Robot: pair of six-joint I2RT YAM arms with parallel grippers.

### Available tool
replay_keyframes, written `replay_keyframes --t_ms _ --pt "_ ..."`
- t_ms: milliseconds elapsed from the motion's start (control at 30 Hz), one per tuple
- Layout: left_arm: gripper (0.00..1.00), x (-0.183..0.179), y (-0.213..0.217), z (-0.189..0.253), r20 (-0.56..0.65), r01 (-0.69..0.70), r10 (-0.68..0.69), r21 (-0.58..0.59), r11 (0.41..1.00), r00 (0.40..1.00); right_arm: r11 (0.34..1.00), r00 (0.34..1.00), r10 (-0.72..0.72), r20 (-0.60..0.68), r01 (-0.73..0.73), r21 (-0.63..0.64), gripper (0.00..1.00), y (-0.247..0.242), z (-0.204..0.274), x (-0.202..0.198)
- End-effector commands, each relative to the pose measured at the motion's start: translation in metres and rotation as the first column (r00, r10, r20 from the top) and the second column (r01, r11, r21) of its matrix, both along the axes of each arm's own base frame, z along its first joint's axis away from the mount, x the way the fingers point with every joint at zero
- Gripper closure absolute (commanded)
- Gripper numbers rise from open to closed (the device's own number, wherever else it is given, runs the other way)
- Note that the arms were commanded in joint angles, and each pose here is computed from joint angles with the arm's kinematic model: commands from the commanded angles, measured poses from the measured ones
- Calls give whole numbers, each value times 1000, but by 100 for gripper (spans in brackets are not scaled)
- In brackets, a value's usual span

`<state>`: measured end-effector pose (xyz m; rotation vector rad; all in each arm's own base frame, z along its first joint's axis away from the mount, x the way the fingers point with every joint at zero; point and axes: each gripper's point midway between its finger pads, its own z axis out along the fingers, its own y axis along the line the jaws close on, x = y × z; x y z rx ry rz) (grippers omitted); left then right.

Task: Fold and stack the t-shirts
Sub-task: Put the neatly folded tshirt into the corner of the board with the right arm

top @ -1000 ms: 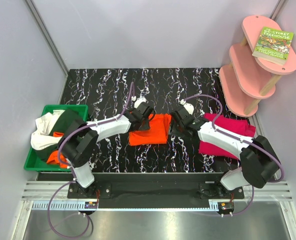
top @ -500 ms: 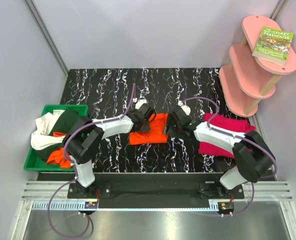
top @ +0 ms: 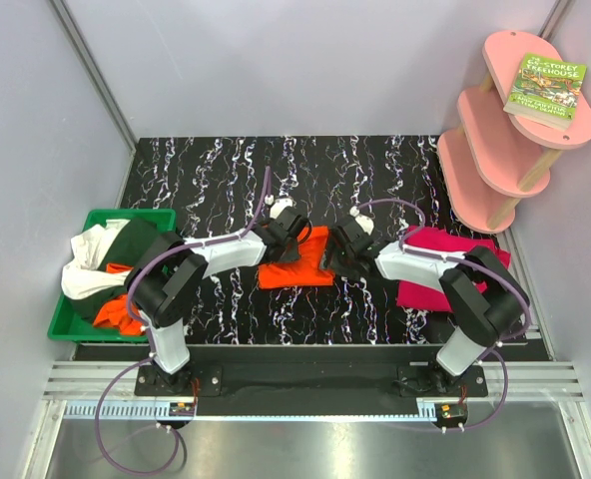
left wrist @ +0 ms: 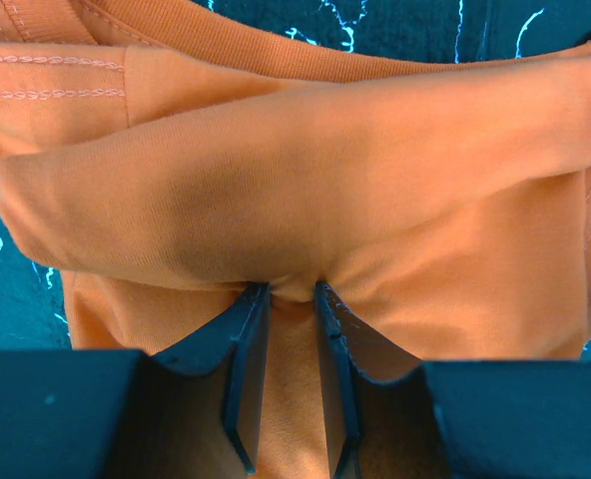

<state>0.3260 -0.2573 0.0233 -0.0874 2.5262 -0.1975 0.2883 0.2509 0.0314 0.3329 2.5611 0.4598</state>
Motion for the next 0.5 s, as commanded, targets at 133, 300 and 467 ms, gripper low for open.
replay_keyframes --t_ms 133,300,467 --pt "72 -18 10 -14 -57 6 -6 6 1000 998 997 999 -51 7 51 -52 31 -4 -29 12" --pt "72 -22 14 -12 -56 0 0 11 1000 998 989 997 -79 -28 74 -129 32 -17 -48 9" --pt "72 -24 17 -12 -57 -8 9 11 1000 998 982 992 -73 -102 54 -179 39 -22 -68 -3"
